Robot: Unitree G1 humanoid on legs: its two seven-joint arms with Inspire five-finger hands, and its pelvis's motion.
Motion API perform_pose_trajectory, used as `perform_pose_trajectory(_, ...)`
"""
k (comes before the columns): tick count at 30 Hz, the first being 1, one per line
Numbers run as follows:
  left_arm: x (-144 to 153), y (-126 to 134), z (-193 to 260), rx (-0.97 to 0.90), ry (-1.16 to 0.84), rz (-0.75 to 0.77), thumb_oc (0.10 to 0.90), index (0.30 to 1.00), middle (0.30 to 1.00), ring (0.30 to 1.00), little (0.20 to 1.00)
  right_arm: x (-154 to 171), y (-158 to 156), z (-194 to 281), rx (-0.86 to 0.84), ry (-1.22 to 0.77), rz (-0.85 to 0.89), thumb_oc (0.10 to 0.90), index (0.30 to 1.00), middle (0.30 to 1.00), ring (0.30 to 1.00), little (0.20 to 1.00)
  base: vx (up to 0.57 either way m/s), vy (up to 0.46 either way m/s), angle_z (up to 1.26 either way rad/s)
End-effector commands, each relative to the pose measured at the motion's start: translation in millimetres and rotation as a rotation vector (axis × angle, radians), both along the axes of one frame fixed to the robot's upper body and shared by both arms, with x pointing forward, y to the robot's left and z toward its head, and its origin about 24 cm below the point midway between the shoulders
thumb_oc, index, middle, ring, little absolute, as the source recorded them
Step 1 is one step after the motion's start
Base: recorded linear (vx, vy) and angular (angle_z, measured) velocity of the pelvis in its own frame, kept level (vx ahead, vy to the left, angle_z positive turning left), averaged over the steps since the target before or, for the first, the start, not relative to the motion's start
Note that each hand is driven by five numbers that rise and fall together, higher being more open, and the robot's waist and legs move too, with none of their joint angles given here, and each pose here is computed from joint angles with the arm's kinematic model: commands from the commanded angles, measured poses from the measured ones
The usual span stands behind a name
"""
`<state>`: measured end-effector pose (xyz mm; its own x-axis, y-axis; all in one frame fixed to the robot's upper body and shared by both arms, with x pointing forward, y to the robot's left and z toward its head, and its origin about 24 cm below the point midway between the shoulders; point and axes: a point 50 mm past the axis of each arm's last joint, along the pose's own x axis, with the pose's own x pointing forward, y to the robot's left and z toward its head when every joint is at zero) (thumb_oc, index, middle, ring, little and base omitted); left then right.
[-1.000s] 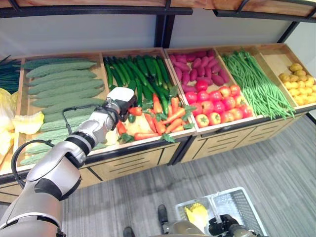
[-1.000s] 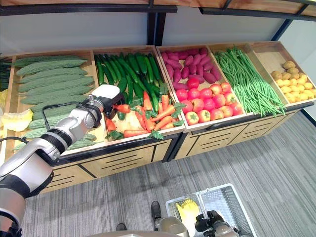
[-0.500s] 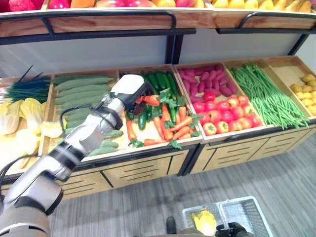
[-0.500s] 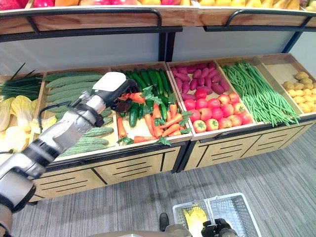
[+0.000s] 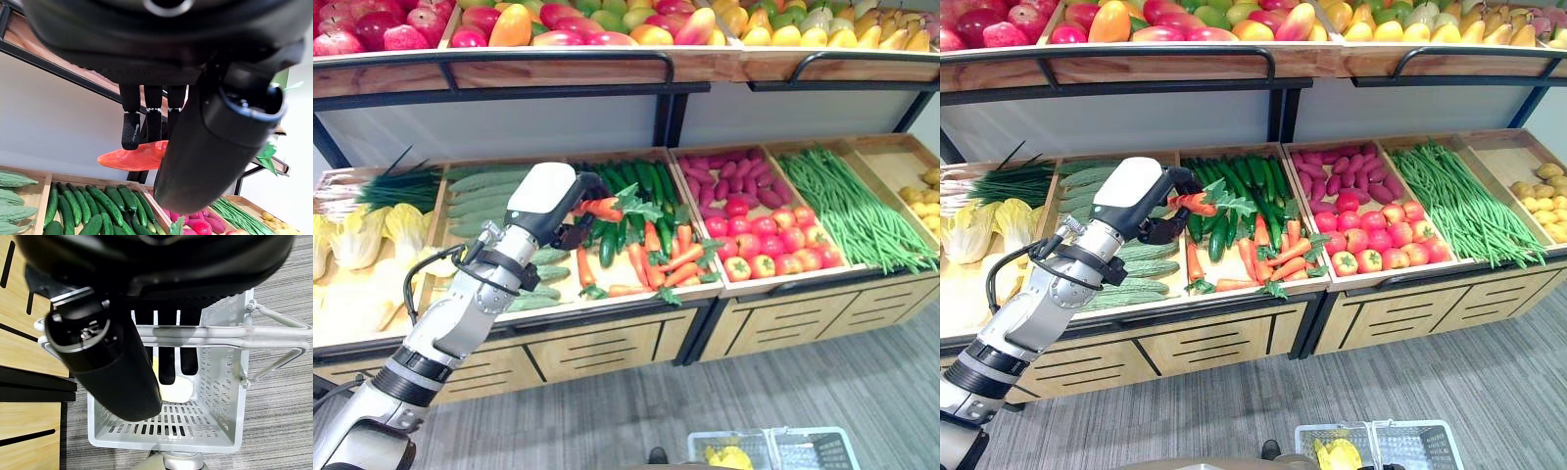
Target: Get the vegetables into the basket
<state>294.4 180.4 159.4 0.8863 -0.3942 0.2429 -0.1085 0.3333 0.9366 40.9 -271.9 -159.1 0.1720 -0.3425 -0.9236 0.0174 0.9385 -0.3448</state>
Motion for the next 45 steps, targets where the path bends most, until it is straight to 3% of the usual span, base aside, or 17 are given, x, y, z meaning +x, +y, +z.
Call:
perform_pose_trajectory(1, 4.4, 0.4, 62.4, -0.083, -0.281, -0.009, 0.400, 0.300, 0.300, 0.300, 0.300, 15.4, -27.8, 11.7, -0.083, -0.047, -0.024, 0.400, 0.300, 0.300, 0.300, 0.300, 0.01, 0.032, -0.05)
perform_pose_trajectory(7, 5.8, -8.9, 68.5, -0.101, -0.292, -0.047, 0.400, 0.300, 0.300, 0.300, 0.300, 18.7, -35.0, 15.4, -0.104, -0.073, -0.058, 0.400, 0.300, 0.300, 0.300, 0.300, -0.01, 0.030, -0.09)
perform_pose_trajectory(13, 11.7, -45.4, 82.7, -0.151, -0.320, -0.178, 0.400, 0.300, 0.300, 0.300, 0.300, 31.1, -50.0, 24.9, -0.163, -0.143, -0.116, 0.400, 0.300, 0.300, 0.300, 0.300, -0.09, 0.036, -0.18)
perform_pose_trajectory(17, 12.0, -55.2, 85.3, -0.171, -0.327, -0.219, 0.400, 0.300, 0.300, 0.300, 0.300, 46.8, -48.4, 28.2, -0.176, -0.191, -0.073, 0.400, 0.300, 0.300, 0.300, 0.300, -0.06, -0.010, -0.77)
perform_pose_trajectory(23, 11.5, -43.7, 85.2, -0.147, -0.333, -0.190, 0.400, 0.300, 0.300, 0.300, 0.300, 94.3, -27.1, 35.8, -0.153, -0.332, 0.037, 0.400, 0.300, 0.300, 0.300, 0.300, -0.05, -0.094, -1.51)
perform_pose_trajectory(28, 9.7, -39.3, 79.0, -0.162, -0.311, -0.177, 0.400, 0.300, 0.300, 0.300, 0.300, 115.2, -16.9, 40.3, -0.141, -0.381, 0.086, 0.400, 0.300, 0.300, 0.300, 0.300, -0.03, -0.115, -1.14)
perform_pose_trajectory(33, 5.3, -30.5, 66.0, -0.172, -0.279, -0.144, 0.400, 0.300, 0.300, 0.300, 0.300, 116.1, -5.8, 36.6, -0.117, -0.374, 0.122, 0.400, 0.300, 0.300, 0.300, 0.300, 0.12, -0.231, -1.13)
perform_pose_trajectory(40, 6.9, -42.7, 62.4, -0.254, -0.268, -0.183, 0.400, 0.300, 0.300, 0.300, 0.300, 112.4, -11.5, 39.0, -0.143, -0.376, 0.154, 0.400, 0.300, 0.300, 0.300, 0.300, 0.21, -0.346, -0.45)
perform_pose_trajectory(45, -1.4, -12.4, 39.6, -0.271, -0.229, -0.058, 0.400, 0.300, 0.300, 0.300, 0.300, 123.6, -20.5, 49.6, -0.175, -0.405, 0.228, 0.400, 0.300, 0.300, 0.300, 0.300, 0.14, -0.126, -1.28)
